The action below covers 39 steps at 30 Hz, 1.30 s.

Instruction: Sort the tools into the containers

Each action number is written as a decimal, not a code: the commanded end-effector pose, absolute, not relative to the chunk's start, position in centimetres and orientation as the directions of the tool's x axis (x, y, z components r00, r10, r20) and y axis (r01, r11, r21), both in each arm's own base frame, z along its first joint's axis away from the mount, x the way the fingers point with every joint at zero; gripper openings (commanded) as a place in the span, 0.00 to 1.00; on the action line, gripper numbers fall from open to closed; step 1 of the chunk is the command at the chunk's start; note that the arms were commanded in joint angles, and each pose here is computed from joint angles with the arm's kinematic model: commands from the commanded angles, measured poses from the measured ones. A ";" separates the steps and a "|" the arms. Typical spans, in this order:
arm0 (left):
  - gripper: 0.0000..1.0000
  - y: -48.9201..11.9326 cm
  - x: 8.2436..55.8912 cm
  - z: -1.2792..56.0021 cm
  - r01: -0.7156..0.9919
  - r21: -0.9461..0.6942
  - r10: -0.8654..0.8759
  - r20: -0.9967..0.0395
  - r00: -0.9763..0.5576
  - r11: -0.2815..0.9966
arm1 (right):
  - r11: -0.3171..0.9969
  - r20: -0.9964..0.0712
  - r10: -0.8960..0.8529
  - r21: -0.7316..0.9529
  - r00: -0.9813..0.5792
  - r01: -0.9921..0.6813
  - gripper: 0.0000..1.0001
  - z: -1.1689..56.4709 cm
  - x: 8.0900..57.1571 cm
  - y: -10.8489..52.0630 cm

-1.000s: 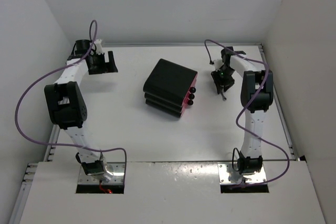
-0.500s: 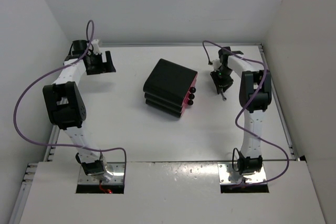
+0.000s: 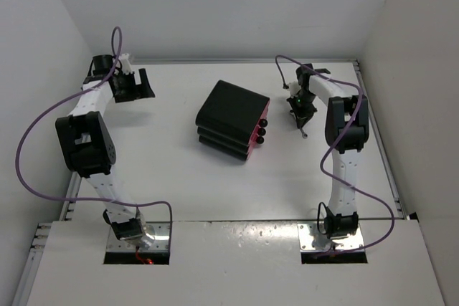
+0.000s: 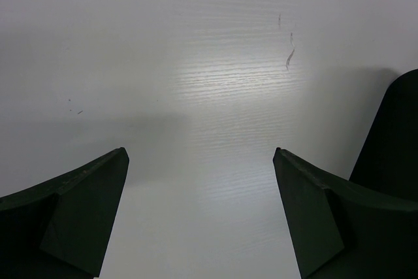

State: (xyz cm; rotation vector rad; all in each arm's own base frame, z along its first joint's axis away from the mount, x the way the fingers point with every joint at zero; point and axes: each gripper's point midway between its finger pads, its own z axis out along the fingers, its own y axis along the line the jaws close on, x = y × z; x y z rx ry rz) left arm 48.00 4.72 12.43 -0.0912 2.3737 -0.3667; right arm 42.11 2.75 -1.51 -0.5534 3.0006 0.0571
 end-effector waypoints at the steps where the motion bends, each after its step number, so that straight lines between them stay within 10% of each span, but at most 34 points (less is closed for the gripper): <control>1: 1.00 5.3 48.8 14.0 0.037 -0.308 -0.192 -0.679 -0.709 0.951 | 0.937 -0.069 -0.345 0.035 -0.936 -0.348 0.01 -3.9 41.7 2.8; 16: 1.00 4.6 48.3 16.7 0.062 -0.324 -0.200 -0.710 -0.675 0.944 | 0.908 -0.295 -0.326 0.167 -0.898 -0.384 0.00 8.0 38.3 5.7; 26: 1.00 3.7 48.2 17.4 0.069 -0.297 -0.177 -0.724 -0.667 0.952 | 0.843 -0.630 -0.319 0.152 -0.708 -0.515 0.00 21.0 38.6 7.4; 39: 1.00 3.7 47.4 17.0 0.029 -0.262 -0.175 -0.717 -0.675 0.965 | 0.465 -0.779 -0.237 0.433 -0.580 -0.772 0.00 28.3 38.0 21.6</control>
